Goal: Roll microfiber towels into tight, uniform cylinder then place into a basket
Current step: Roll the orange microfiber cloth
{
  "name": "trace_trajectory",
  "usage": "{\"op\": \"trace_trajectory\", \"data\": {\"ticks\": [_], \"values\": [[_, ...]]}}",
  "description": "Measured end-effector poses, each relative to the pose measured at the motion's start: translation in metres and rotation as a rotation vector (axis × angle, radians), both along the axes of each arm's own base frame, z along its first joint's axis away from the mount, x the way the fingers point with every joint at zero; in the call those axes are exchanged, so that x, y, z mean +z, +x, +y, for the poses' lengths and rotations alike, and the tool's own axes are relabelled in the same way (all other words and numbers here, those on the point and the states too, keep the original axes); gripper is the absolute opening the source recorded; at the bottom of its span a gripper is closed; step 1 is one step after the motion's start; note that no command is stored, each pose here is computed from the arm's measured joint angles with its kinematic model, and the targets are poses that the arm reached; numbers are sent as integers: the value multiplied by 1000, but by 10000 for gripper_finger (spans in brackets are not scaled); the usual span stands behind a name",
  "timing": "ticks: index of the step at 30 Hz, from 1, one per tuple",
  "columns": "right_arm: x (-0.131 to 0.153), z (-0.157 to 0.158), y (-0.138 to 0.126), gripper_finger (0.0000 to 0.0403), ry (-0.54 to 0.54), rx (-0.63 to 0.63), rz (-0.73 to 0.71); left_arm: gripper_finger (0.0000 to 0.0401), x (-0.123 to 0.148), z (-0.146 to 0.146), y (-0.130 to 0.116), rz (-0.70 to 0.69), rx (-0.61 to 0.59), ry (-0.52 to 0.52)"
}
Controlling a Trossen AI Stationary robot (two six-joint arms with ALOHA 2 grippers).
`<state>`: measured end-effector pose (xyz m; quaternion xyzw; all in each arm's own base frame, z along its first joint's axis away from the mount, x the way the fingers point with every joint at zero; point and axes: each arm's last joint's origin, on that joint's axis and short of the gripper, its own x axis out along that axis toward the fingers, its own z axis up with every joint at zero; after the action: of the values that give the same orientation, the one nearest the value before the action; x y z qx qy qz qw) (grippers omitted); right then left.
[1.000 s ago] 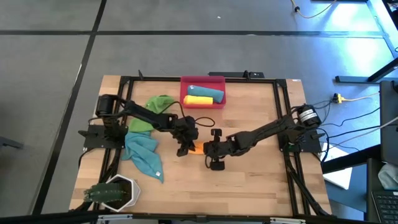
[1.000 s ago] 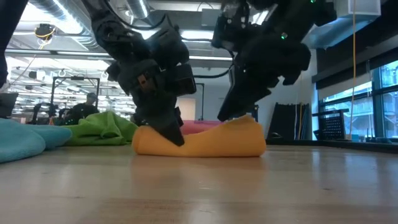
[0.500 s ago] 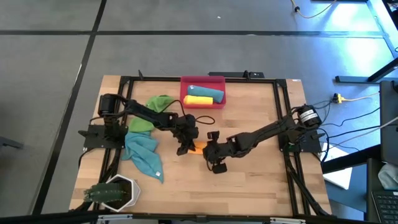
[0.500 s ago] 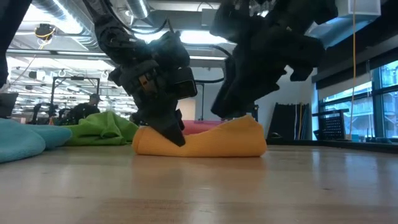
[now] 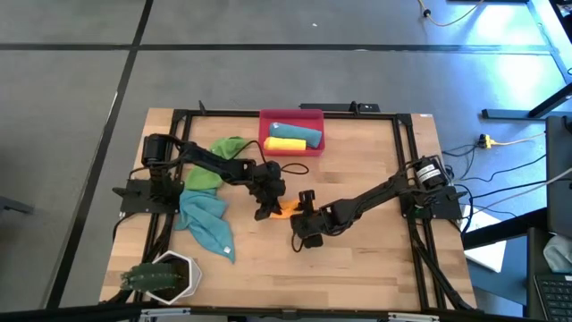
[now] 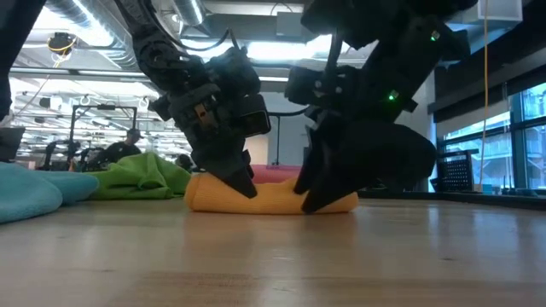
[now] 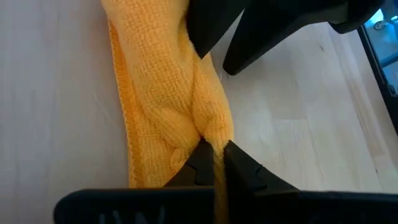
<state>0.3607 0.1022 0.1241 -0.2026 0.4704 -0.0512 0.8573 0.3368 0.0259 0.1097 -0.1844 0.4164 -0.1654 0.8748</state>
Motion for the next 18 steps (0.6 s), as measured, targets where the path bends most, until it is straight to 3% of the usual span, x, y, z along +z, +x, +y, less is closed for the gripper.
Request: {"op": "trace_trajectory", "data": {"ticks": [18], "values": [[4, 0, 1, 194, -82, 30, -17, 0, 0, 3, -1, 5, 5, -6]]}}
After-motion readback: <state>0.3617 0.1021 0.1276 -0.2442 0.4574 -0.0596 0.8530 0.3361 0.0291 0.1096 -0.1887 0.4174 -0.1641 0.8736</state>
